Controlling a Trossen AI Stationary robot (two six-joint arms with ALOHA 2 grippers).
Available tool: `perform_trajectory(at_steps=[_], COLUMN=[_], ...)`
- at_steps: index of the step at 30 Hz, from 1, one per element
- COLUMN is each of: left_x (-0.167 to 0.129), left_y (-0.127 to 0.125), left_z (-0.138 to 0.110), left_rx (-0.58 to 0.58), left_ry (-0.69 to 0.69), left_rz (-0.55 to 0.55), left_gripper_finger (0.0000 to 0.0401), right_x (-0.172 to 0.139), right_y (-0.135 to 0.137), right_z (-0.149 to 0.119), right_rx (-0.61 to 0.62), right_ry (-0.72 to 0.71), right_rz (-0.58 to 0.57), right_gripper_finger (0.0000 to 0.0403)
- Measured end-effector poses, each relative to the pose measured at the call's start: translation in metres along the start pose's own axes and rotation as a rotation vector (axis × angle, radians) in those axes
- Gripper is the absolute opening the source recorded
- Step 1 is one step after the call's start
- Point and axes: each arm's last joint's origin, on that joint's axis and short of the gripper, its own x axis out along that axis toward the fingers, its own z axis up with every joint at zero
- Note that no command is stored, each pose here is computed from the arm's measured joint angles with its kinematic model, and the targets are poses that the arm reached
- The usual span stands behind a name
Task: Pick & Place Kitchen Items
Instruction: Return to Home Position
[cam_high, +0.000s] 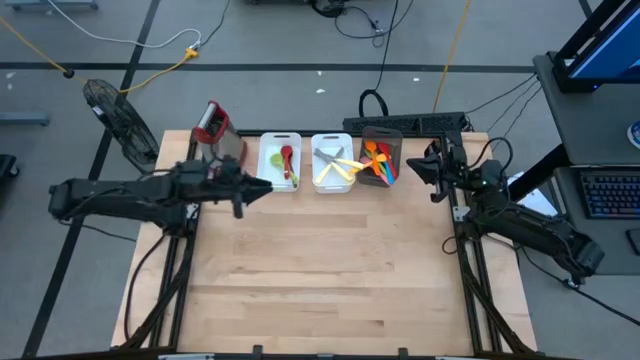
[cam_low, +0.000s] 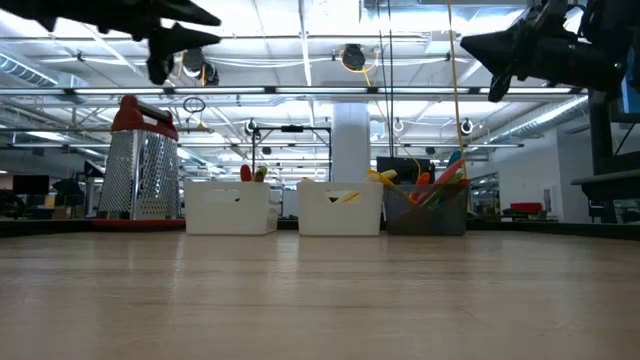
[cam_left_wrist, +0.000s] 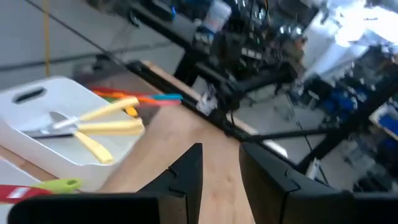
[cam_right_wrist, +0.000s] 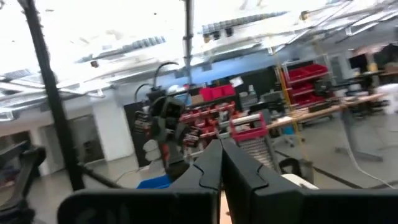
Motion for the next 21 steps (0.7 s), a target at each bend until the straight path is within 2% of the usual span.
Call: perform_trajectory(at_steps=[4, 7, 10, 16, 21], left_x=[-0.019, -0.027, -0.031, -0.032, -0.032], left_y=[0.005, 0.01, 0.014, 0.016, 0.011], left_z=[-0.007, -0.016, -0.022, -0.025, -0.023], left_rx=[0.002, -0.014, -0.068, -0.067, 0.04], left_ry=[-0.051, -0.023, -0.016, -0.031, -0.04], left_rz=[0.041, 0.079, 0.119, 0.141, 0.084], left_gripper_finger=[0.0106, 0.0106, 0.0106, 0.0106, 0.0106], right_x=[0.0, 0.001, 0.006, 0.022, 0.022], right_y=[0.0, 0.002, 0.004, 0.021, 0.032], right_z=[-0.005, -0.011, -0.008, 0.021, 0.03], right_rx=[0.055, 0.092, 0.116, -0.023, -0.077], right_ry=[0.03, 0.083, 0.144, 0.319, 0.309], right_rz=[-0.042, -0.052, -0.118, -0.154, -0.18], right_gripper_finger=[0.0, 0.0, 0.0, 0.0, 0.0])
